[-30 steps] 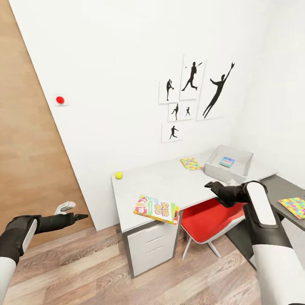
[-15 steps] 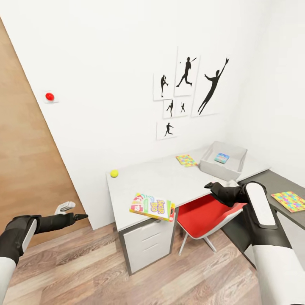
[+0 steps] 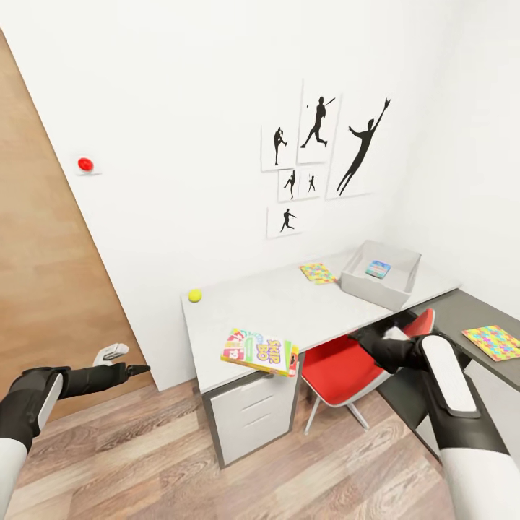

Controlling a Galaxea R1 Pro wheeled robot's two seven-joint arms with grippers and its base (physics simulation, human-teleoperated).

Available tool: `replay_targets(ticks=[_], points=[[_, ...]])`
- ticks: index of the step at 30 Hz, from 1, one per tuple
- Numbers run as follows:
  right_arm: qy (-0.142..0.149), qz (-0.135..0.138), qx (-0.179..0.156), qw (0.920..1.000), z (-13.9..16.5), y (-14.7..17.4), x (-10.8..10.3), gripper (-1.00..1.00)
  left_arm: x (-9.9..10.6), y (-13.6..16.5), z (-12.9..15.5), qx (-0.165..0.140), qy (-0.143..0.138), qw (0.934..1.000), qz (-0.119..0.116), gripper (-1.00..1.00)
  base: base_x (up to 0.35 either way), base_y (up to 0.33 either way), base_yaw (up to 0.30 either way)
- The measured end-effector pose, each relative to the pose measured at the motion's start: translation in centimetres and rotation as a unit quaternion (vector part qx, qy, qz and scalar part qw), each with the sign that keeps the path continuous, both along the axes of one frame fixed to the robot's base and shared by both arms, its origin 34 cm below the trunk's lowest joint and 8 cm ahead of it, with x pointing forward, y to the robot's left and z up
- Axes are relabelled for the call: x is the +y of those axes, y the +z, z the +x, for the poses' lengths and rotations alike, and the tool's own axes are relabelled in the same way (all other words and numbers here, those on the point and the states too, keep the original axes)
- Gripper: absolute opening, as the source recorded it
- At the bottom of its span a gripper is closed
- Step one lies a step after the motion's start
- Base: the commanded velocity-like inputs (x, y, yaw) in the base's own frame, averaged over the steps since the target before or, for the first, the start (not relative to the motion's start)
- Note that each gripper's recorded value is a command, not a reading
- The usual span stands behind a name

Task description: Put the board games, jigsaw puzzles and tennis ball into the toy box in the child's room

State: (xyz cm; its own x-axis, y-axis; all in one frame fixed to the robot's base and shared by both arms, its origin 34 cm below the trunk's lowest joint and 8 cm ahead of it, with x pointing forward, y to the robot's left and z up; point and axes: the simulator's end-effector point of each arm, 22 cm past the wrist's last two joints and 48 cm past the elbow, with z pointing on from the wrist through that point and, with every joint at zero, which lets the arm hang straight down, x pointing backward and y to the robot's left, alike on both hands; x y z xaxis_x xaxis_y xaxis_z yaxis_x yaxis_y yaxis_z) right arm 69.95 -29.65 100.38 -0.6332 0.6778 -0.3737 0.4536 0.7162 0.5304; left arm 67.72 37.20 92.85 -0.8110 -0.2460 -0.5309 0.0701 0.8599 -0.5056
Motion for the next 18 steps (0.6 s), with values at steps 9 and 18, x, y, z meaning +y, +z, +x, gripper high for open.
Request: replay_targets(ticks=[9, 18], points=[[0.022, 0.037, 0.019, 0.9989, -3.7, -4.3, 2.3, 1.00, 0.1, 0.0, 0.0, 0.000, 0.000, 1.0000, 0.001, 1.00, -0.002, 0.000, 0.000], [0.032, 0.069, 0.071, 0.9946, -9.3, -10.1, 3.9, 1.00, -0.1, 0.0, 0.0, 0.000, 0.000, 1.0000, -0.001, 1.00, 0.000, 0.000, 0.000]])
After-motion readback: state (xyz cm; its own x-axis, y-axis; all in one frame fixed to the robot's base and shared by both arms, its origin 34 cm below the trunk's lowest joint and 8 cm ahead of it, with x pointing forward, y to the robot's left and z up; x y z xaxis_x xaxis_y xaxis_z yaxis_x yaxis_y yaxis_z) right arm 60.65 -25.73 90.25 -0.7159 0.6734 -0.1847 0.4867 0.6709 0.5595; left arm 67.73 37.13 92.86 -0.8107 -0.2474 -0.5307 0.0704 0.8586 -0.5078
